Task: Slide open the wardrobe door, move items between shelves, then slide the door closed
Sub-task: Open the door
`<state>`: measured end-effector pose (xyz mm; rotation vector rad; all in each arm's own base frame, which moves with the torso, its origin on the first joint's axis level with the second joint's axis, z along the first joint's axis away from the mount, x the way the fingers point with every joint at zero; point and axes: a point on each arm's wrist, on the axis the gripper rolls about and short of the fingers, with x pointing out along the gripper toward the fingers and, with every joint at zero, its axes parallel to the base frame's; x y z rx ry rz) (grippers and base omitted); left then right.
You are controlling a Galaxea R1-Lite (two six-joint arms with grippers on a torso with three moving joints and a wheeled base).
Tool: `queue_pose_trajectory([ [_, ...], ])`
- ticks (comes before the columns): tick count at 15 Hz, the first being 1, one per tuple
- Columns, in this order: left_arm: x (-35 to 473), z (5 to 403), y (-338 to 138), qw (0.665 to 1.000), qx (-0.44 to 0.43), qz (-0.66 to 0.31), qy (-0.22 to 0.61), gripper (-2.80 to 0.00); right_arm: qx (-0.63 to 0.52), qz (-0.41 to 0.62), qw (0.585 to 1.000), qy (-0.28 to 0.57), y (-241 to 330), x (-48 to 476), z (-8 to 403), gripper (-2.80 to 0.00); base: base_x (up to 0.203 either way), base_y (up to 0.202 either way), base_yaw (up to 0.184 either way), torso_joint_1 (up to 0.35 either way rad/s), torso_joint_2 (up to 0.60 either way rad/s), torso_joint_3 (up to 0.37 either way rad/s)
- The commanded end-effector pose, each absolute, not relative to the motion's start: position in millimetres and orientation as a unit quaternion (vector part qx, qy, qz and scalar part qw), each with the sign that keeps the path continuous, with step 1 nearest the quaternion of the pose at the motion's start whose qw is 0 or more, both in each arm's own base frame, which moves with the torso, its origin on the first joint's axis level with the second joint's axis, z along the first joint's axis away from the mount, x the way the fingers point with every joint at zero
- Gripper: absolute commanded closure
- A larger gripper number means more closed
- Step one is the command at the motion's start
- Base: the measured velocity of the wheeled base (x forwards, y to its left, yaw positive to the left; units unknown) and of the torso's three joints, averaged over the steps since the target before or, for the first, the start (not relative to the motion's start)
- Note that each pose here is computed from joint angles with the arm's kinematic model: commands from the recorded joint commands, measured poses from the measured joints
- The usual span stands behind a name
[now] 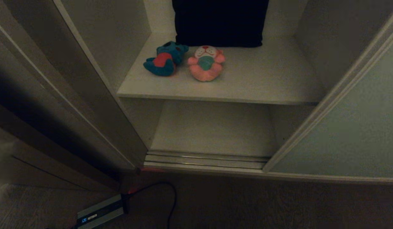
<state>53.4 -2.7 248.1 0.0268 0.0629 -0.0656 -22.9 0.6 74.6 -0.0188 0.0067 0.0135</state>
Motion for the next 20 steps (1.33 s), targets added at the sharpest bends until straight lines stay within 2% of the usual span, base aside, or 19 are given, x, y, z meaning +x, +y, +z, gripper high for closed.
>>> queue_pose_trajectory([
  [1, -5.4, 174.4, -1.9, 1.000, 0.019, -0.007, 0.001, 0.00, -0.009, 0.007, 1.000, 0.005, 0.6, -22.6, 73.4, 0.00, 0.000, 0.000, 0.000, 0.000, 0.00, 0.000],
  [3, -4.2, 129.9, -2.5, 0.998, 0.011, 0.002, 0.055, 0.00, -0.010, 0.007, 1.000, 0.005, 0.6, -22.6, 73.4, 0.00, 0.000, 0.000, 0.000, 0.000, 0.00, 0.000],
  [5, -2.0, 114.2, -2.8, 0.997, 0.010, -0.009, 0.082, 0.00, -0.009, 0.007, 1.000, 0.005, 0.6, -22.6, 73.4, 0.00, 0.000, 0.000, 0.000, 0.000, 0.00, 0.000],
  [9, -2.4, 107.0, -3.5, 0.994, 0.048, -0.056, 0.080, 0.00, -0.010, 0.007, 1.000, 0.005, 0.6, -22.6, 73.4, 0.00, 0.000, 0.000, 0.000, 0.000, 0.00, 0.000],
  [15, -25.5, 86.6, -2.9, 0.996, 0.057, -0.063, 0.010, 0.00, -0.010, 0.007, 1.000, 0.006, 0.6, -22.6, 73.2, 0.00, 0.000, 0.000, 0.000, 0.000, 0.00, 0.000],
  [17, -32.4, 96.4, -1.4, 0.995, 0.098, -0.027, -0.011, 0.00, -0.009, 0.007, 1.000, 0.006, 0.6, -22.6, 73.3, 0.00, 0.000, 0.000, 0.000, 0.000, 0.00, 0.000],
  [18, -38.3, 117.1, -1.1, 0.994, 0.103, -0.018, -0.035, 0.00, -0.010, 0.007, 1.000, 0.005, 0.6, -22.6, 73.4, 0.00, 0.000, 0.000, 0.000, 0.000, 0.00, 0.000],
  [20, -34.2, 154.2, -1.0, 0.994, 0.100, -0.017, -0.033, 0.00, -0.010, 0.007, 1.000, 0.005, 0.6, -22.6, 73.4, 0.00, 0.000, 0.000, 0.000, 0.000, 0.00, 0.000],
])
